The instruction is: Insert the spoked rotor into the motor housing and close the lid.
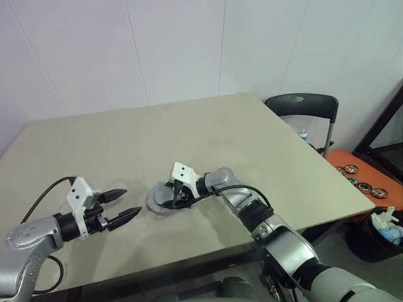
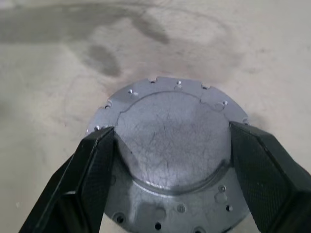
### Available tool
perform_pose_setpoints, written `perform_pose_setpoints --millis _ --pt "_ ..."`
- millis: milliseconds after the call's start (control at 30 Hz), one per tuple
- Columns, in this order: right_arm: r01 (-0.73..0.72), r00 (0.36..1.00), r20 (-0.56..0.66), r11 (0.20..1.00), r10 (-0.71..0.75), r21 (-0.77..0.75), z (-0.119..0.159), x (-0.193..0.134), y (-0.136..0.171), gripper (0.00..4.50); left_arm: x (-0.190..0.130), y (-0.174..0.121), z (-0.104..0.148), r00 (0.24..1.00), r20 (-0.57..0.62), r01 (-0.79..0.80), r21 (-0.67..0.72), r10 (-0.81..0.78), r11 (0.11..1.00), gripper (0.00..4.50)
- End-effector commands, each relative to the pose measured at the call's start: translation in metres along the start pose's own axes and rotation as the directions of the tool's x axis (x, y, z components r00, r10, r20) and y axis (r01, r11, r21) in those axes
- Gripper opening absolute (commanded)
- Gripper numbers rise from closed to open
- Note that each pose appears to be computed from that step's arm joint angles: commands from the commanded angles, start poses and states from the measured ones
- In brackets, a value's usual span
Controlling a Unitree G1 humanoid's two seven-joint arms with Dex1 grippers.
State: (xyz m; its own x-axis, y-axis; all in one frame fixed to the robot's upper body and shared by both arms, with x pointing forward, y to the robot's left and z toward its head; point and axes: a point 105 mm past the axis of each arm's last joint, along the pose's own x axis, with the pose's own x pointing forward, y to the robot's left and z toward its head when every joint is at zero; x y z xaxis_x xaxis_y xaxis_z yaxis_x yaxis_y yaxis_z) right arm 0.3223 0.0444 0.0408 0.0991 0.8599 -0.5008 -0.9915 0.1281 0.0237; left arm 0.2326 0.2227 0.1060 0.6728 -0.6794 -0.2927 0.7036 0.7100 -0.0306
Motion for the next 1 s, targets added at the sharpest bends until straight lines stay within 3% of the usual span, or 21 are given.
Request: perform_pose_setpoints --millis 33,167,333,467,733,1000 --pt "0.003 0.964 -0.263 0.991 0.033 0.136 -0.08 0.001 0.013 3.25 0.005 0.001 0.007 1.0 0.016 0.005 0.024 -0.005 1.0 4.03" --pt "0.0 0.968 -0.249 0.991 0.035 0.137 -0.076 0.002 0.013 3.25 0.01 -0.001 0.006 1.0 0.013 0.016 0.02 -0.017 1.0 4.03" --pt "0.0 0.974 -0.224 0.994 0.025 0.113 -0.066 0.004 0.01 3.25 0.046 0.0 -0.012 0.999 0.012 0.047 -0.052 -0.047 0.998 4.03" --pt "-0.01 0.978 -0.207 0.994 0.032 0.107 -0.061 0.005 0.011 3.25 0.067 0.005 -0.017 0.998 0.038 0.05 -0.09 -0.046 0.995 3.18" --pt "-0.004 0.977 -0.21 0.995 0.025 0.103 -0.062 0.0 0.009 3.25 0.081 0.012 -0.021 0.998 0.035 0.058 -0.104 -0.054 0.993 0.44" --pt "0.02 0.977 -0.215 0.994 0.003 0.106 -0.07 -0.004 0.007 3.25 0.107 0.006 -0.02 0.993 0.048 0.117 -0.106 -0.112 0.988 0.44"
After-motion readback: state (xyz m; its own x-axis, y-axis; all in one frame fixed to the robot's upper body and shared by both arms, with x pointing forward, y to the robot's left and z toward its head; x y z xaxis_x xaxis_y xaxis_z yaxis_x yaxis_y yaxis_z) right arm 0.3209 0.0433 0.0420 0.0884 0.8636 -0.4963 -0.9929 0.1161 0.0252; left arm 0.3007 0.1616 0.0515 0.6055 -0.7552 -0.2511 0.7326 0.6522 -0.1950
